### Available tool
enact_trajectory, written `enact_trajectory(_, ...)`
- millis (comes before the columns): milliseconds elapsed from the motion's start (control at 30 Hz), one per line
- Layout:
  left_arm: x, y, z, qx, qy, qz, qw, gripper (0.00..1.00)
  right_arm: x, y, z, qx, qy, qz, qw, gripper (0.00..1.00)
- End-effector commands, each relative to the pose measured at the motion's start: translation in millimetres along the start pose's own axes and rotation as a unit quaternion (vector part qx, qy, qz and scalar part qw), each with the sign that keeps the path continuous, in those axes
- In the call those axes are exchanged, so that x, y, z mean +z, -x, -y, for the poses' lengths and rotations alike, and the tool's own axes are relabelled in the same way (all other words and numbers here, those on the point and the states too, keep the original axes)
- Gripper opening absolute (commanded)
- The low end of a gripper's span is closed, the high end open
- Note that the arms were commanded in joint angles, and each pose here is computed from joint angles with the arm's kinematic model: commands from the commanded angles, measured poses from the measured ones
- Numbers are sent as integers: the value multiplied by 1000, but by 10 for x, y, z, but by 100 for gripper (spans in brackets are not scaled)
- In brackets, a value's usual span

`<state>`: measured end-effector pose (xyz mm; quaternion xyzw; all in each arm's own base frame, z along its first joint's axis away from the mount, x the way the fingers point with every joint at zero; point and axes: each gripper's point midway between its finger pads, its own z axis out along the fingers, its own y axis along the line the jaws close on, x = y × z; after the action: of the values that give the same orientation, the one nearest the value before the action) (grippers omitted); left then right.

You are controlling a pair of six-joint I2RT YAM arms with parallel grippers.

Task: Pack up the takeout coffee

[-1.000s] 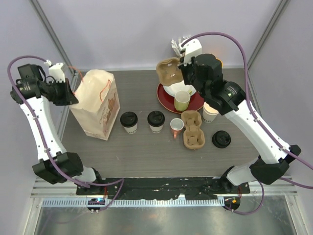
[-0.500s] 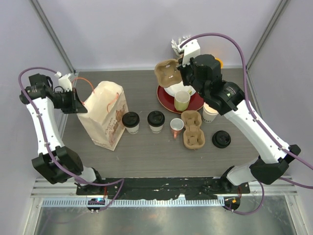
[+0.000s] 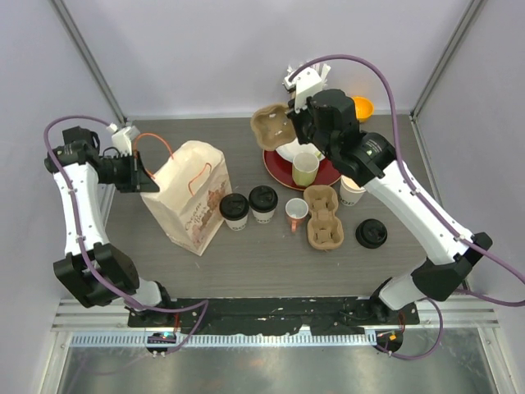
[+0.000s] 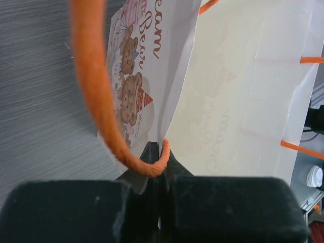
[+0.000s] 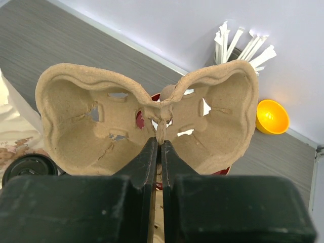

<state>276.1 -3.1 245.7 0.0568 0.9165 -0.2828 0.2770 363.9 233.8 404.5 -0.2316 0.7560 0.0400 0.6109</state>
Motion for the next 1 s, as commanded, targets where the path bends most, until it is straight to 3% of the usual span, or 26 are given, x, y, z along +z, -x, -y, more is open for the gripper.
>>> enact_trajectory(0,-64,-158,270,-5,-38,-23,999,0,-25,351,-24,22,19,45,999,1)
enact_trajectory(333,-117,-304,278,25,-27,-52,998,0,109,594,-395,36,87,57,994,1)
enact_trajectory(600,-26,-262,383,57,-45,-50,996,0,188,1064,-1216,9,184,94,978,1)
enact_trajectory(767,-29,-211,440,72,-46,-40,996,0,311,958,-1881,-20,242,88,966,1)
enact_trajectory(967,-92,-162,484,82,-33,-22,996,0,320,715,-2232,-26,278,56,959,1)
